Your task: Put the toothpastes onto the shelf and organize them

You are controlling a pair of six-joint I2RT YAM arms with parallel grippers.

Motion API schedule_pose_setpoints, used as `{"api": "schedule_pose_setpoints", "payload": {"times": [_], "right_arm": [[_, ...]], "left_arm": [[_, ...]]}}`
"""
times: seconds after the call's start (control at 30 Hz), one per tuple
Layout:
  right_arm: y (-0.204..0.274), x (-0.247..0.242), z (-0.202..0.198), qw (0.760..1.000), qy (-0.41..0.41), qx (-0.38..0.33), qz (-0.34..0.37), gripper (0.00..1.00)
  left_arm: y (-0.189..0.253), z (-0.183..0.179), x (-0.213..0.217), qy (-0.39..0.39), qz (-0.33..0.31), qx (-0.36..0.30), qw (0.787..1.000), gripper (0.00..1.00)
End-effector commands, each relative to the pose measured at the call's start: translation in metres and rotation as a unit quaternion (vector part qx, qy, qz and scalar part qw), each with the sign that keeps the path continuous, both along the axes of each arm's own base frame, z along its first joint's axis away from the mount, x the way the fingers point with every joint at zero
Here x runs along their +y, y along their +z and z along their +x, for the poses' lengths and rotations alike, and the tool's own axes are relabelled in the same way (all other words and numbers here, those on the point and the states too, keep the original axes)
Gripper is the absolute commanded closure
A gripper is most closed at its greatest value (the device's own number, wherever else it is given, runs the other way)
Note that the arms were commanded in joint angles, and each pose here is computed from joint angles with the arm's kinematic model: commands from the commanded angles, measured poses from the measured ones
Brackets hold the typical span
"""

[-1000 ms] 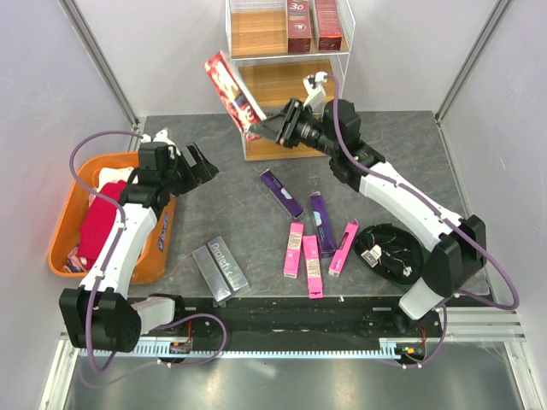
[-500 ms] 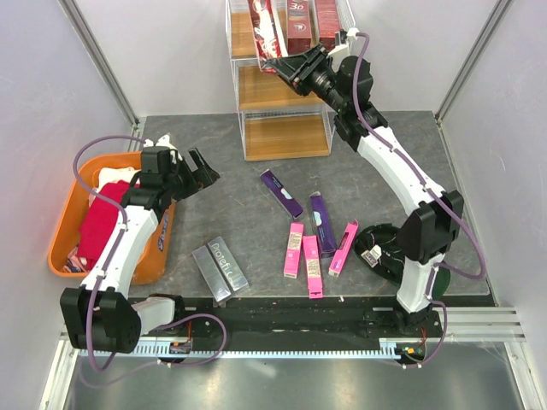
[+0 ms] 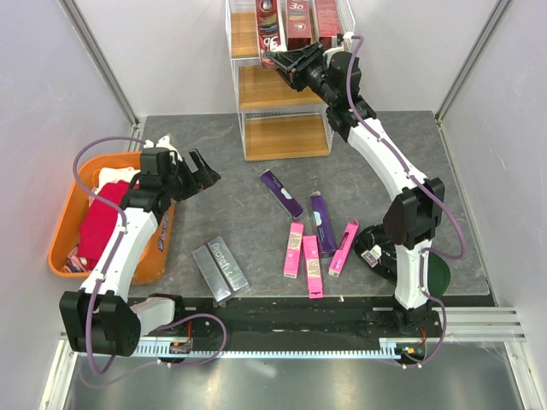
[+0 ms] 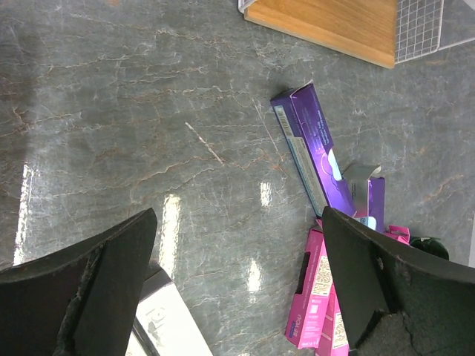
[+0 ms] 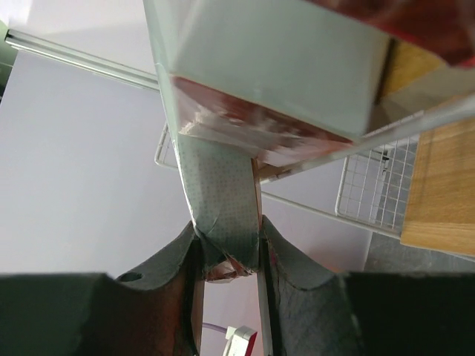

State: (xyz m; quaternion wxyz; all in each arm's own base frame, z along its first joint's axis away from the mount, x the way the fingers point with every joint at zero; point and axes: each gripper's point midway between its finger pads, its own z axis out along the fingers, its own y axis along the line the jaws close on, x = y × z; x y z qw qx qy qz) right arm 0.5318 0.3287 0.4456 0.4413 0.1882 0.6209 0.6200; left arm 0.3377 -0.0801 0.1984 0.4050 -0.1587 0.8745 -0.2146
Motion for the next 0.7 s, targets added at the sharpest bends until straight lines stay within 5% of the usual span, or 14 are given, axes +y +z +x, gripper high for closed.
{"api": "schedule_pose_setpoints", "payload": {"times": [0.0,0.13,0.27,0.67], "right_arm": [[0.038,-0.007,-0.003,0.998,0.006,-0.032,0.054,0.75],[0.041,-0.014,-0.002,0.997,-0.004,-0.036,0.071,0.73],[0.046,-0.018,0.003,0.996,-0.016,-0.037,0.079,0.50],[0.041,-0.017,-0.008,0.997,0.003,-0.038,0.072,0.05]], "left_arm": [[0.014,0.001,0.000,-0.012,0.006,-0.032,0.999,0.00],[0.012,0.000,-0.001,-0.015,0.004,-0.030,0.999,0.00],[0.013,0.000,-0.002,-0.016,0.002,-0.030,0.999,0.00],[0.010,-0.002,-0.002,-0.018,0.000,-0.027,0.999,0.00]]}}
